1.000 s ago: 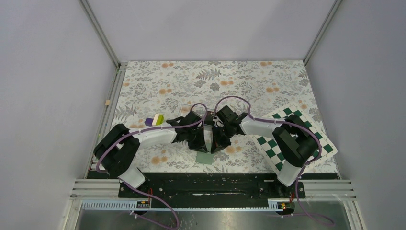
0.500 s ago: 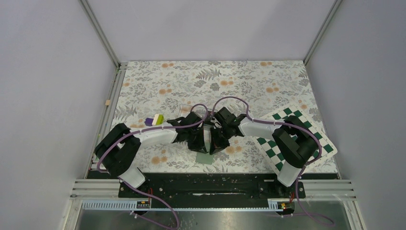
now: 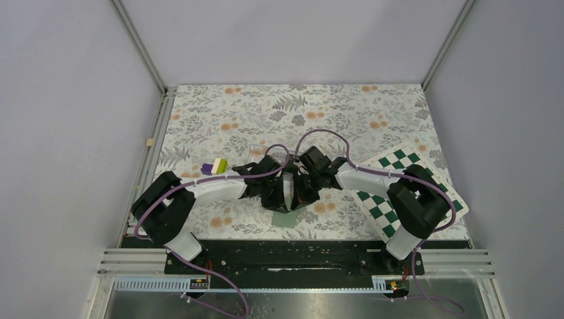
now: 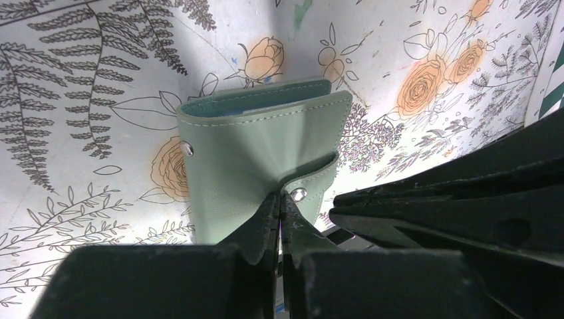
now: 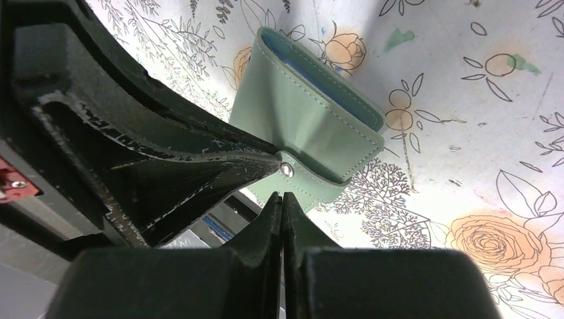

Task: Put the credit cards into the card holder
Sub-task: Close the card holder at the center of the board.

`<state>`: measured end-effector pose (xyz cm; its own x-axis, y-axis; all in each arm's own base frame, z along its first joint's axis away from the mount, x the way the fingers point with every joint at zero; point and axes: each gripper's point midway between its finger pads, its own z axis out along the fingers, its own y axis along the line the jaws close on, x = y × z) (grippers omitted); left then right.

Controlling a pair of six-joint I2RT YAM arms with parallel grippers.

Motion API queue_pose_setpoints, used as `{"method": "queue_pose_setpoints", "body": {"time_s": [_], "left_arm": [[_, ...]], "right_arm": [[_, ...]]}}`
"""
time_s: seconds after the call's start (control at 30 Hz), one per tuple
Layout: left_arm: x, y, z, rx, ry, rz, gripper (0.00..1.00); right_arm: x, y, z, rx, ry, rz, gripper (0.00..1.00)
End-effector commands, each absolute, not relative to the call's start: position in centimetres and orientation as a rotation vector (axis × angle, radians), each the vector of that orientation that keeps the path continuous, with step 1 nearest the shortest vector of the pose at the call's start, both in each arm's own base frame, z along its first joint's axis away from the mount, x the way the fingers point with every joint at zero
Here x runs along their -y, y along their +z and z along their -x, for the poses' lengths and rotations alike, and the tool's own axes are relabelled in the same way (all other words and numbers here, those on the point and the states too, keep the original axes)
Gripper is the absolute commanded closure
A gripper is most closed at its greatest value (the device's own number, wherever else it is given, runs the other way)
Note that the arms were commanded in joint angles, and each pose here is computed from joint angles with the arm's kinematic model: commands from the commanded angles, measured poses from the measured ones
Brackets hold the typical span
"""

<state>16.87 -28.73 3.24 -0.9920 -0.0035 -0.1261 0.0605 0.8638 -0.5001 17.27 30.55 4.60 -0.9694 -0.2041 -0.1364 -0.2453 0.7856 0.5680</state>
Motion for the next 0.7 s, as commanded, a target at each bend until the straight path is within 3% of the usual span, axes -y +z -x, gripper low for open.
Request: {"method": "queue_pose_setpoints", "body": {"time_s": [0.0,0.67], "left_arm": [[29.4,4.8,-17.8,-2.851,-0.81,-0.059,1.0],[29.9,2.9,-16.7,-2.902,-0.793,-0.067,1.0]], "right_arm": [[-31.1,4.6,-17.5,-2.888,0.93,0.407,1.0],[-29.0,0.3,-17.1,-2.994,0.651,0.407,1.0]]}}
